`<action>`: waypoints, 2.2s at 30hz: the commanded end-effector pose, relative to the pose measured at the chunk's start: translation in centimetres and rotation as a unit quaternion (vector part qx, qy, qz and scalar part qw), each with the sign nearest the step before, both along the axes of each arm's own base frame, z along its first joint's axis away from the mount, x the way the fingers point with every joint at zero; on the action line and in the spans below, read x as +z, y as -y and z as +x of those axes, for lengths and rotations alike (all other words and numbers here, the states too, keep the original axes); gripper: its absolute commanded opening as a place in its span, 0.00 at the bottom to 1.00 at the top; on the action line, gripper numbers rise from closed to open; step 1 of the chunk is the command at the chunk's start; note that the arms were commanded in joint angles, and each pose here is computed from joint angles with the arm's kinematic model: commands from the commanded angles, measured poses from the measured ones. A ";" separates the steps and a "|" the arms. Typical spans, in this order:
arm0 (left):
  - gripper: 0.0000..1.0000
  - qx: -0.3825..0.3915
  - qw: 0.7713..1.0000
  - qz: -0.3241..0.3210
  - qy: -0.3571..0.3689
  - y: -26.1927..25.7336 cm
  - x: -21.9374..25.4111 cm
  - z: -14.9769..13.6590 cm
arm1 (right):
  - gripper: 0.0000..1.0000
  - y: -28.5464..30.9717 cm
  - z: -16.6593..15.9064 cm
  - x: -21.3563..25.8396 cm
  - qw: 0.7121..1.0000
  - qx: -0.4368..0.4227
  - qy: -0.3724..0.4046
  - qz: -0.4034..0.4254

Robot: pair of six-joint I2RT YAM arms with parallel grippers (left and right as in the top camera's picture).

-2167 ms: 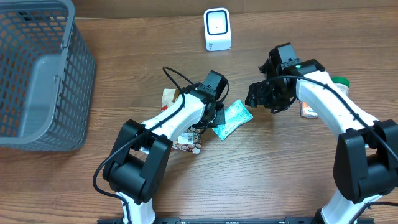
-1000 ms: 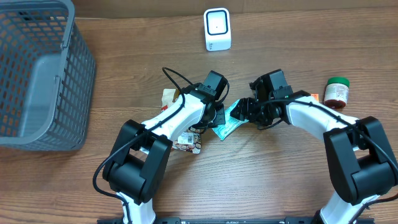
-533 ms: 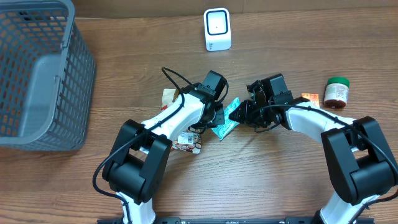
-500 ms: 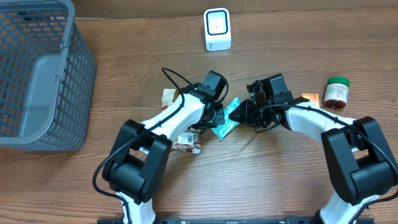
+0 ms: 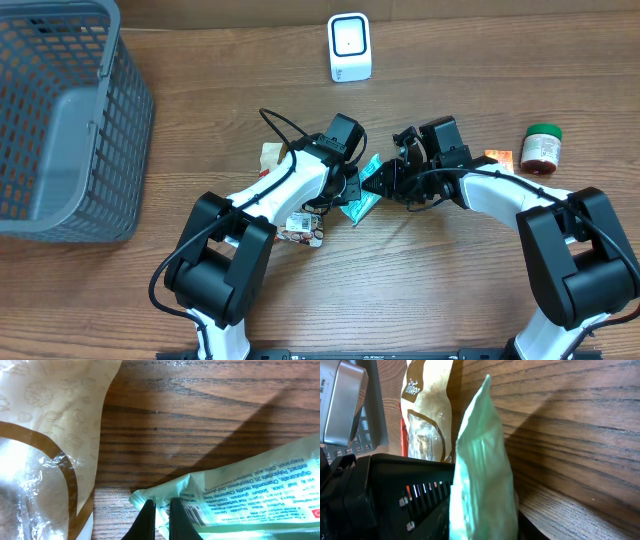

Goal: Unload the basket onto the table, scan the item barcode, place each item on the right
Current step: 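Move the right gripper left and grasp the pack's end from the left gripper, then release the pack with the left gripper and lift it with the right gripper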

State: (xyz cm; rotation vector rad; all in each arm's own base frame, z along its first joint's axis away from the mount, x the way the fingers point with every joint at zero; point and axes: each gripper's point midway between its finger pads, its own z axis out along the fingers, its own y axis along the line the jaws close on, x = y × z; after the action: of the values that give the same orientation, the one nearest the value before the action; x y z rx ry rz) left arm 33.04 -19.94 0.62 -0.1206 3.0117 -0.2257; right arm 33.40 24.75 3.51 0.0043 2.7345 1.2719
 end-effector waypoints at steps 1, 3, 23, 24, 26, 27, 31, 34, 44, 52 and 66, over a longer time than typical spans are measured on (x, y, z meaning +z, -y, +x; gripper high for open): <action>0.04 0.002 1.000 0.006 -0.027 -0.4 -1.4 -1.4 | 0.30 -0.8 -0.8 0.4 1.000 0.016 -0.006 0.017; 0.04 0.002 1.000 0.005 -0.026 -0.3 -1.4 -1.4 | 0.22 -0.8 -0.8 0.4 1.000 0.017 -0.006 0.017; 0.15 0.041 0.990 0.040 0.132 -5.4 15.1 5.2 | 0.04 1.4 0.6 5.8 0.982 0.094 0.118 0.110; 0.15 0.052 0.988 0.039 0.137 -6.4 16.0 5.6 | 0.04 1.7 0.9 6.4 0.981 0.093 0.131 0.109; 0.16 0.077 0.986 0.040 0.143 -8.7 17.3 6.3 | 0.04 2.0 1.1 7.7 0.976 0.097 0.161 0.108; 0.16 0.089 0.985 0.041 0.145 -10.0 17.8 6.6 | 0.04 2.2 1.3 8.7 0.973 0.099 0.183 0.104; 0.16 0.138 0.979 0.055 0.143 -15.3 18.2 7.5 | 0.04 2.7 2.0 11.4 0.963 0.098 0.240 0.073; 0.16 0.163 0.975 0.068 0.136 -19.0 18.0 7.5 | 0.04 3.2 2.5 13.3 0.957 0.106 0.267 0.039; 0.49 0.221 0.954 0.133 0.153 -27.8 18.6 7.7 | 0.03 5.8 4.6 23.7 0.897 0.176 0.378 -0.148; 1.00 0.236 0.950 0.133 0.154 -29.0 18.7 7.6 | 0.03 5.3 5.7 29.7 0.835 0.192 0.473 -0.205; 1.00 0.236 0.950 0.133 0.154 -29.0 18.7 7.6 | 0.03 3.7 10.6 33.3 0.815 0.185 0.497 -0.234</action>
State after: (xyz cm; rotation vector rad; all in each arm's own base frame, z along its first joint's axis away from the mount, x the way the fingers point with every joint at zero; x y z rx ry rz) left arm 40.43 8.75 18.68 -0.7135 2.5881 0.1720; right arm 42.41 20.53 37.84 -0.9607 2.0071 0.3807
